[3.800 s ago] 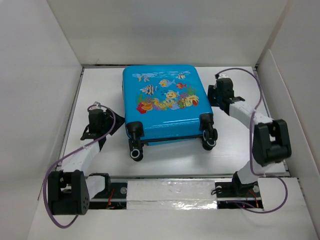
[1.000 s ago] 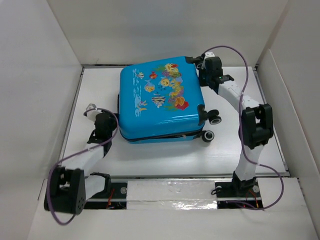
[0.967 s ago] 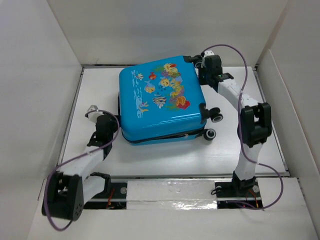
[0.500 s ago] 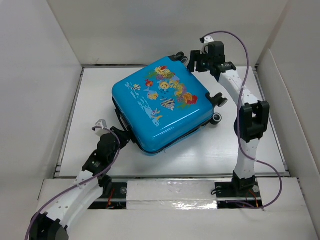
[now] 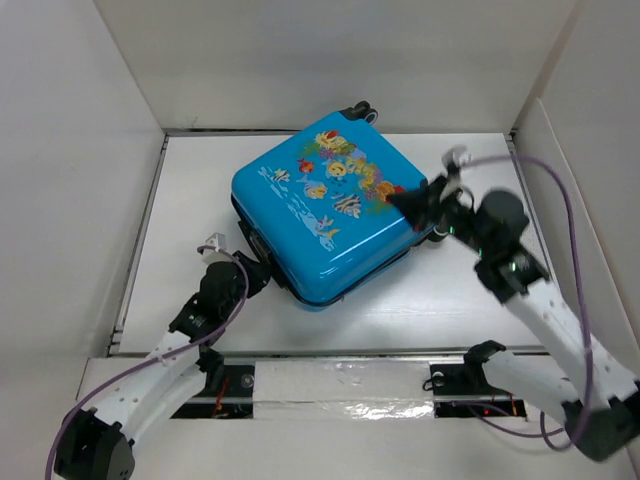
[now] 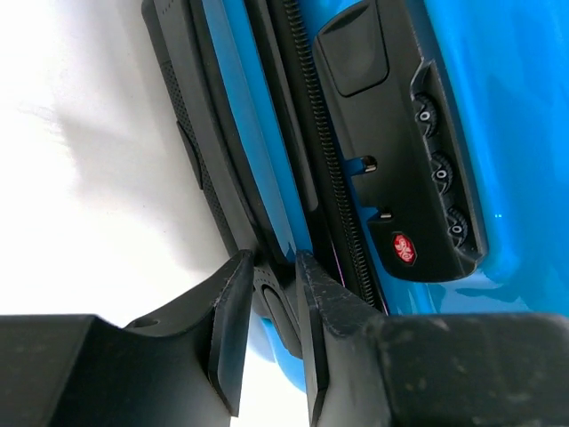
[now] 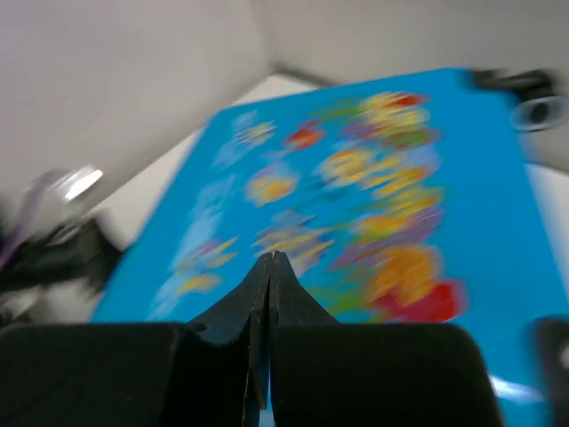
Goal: Pack the luggage
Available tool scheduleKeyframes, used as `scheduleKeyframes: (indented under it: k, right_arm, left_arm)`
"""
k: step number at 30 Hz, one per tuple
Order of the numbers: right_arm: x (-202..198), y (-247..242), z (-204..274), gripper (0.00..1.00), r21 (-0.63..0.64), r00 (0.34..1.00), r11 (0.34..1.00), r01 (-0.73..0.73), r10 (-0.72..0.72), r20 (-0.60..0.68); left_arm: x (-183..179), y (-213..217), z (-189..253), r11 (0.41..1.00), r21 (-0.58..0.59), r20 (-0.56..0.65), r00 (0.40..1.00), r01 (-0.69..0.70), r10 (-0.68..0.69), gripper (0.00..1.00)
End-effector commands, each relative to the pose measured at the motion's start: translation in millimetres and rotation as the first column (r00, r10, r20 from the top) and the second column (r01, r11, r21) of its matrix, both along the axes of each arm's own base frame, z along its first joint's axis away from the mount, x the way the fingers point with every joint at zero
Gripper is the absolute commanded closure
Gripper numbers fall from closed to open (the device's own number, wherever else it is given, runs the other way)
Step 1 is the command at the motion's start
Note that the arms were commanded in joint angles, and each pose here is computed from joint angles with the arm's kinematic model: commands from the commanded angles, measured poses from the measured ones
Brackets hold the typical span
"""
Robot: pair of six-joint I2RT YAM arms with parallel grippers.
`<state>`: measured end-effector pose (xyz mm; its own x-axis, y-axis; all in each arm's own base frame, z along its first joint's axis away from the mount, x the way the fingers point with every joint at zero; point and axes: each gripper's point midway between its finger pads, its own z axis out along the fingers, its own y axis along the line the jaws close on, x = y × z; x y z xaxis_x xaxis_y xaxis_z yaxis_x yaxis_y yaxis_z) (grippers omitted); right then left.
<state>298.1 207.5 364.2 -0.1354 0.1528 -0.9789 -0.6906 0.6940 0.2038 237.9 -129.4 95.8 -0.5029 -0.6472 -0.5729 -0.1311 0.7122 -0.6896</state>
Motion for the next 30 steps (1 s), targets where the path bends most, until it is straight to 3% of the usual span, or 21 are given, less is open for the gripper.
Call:
scheduleKeyframes:
  k: [1,2,3,4,6,7,8,10,13,16,23,28,30]
  right_arm:
    - [-60,25,-56,1.0,0.066,0.995,0.992,-0.103,0.103,0.002]
    - [-71,25,-67,1.0,0.08,0.995,0.992,-0.095,0.097,-0.02]
    - [-88,23,-68,1.0,0.098,0.993,0.989,-0.113,0.114,-0.006]
    - [-107,34,-100,1.0,0.069,0.983,0.984,-0.165,0.169,-0.064]
    - [-118,34,-117,0.94,0.078,0.985,0.987,-0.137,0.145,-0.096]
    - [-133,43,-128,0.89,0.067,0.977,0.982,-0.175,0.182,-0.11]
    - [-128,38,-146,0.78,0.047,0.984,0.994,-0.102,0.107,-0.139]
    - [-137,46,-159,0.58,0.044,0.983,0.994,-0.101,0.107,-0.151]
    - [-131,52,-184,0.46,0.007,0.982,0.999,-0.045,0.045,-0.183]
    - [-125,63,-190,0.44,0.004,0.982,1.0,-0.021,0.021,-0.19]
    - [-114,88,-214,0.47,-0.038,0.976,0.999,-0.013,0.005,-0.218]
    - [-130,112,-224,0.5,0.013,0.971,0.999,-0.042,0.044,-0.235]
    - [-129,113,-225,0.52,0.032,0.971,0.999,0.003,0.004,-0.239]
  left_arm:
    - [13,-12,45,0.999,-0.034,0.117,0.993,0.032,-0.028,0.78]
    - [14,-7,46,1.0,-0.013,0.123,0.992,0.016,-0.014,0.77]
    - [16,0,47,1.0,0.008,0.129,0.991,-0.024,0.022,0.71]
    - [17,9,41,0.998,0.031,0.106,0.993,-0.053,0.05,0.67]
    - [22,19,43,0.995,0.049,0.103,0.991,-0.087,0.082,0.55]
    - [24,22,41,0.994,0.054,0.093,0.991,-0.097,0.092,0.53]
    - [26,24,39,0.993,0.057,0.089,0.991,-0.102,0.097,0.53]
    - [33,29,43,0.992,0.041,0.109,0.987,-0.121,0.115,0.53]
    - [44,36,45,0.99,0.029,0.123,0.983,-0.142,0.137,0.53]
    - [53,34,48,0.992,0.002,0.154,0.98,-0.125,0.124,0.54]
    - [65,33,23,0.991,0.018,0.096,0.987,-0.133,0.131,0.62]
    - [71,37,20,0.987,0.019,0.105,0.982,-0.161,0.158,0.74]
    - [72,38,15,0.985,0.022,0.094,0.981,-0.171,0.168,0.84]
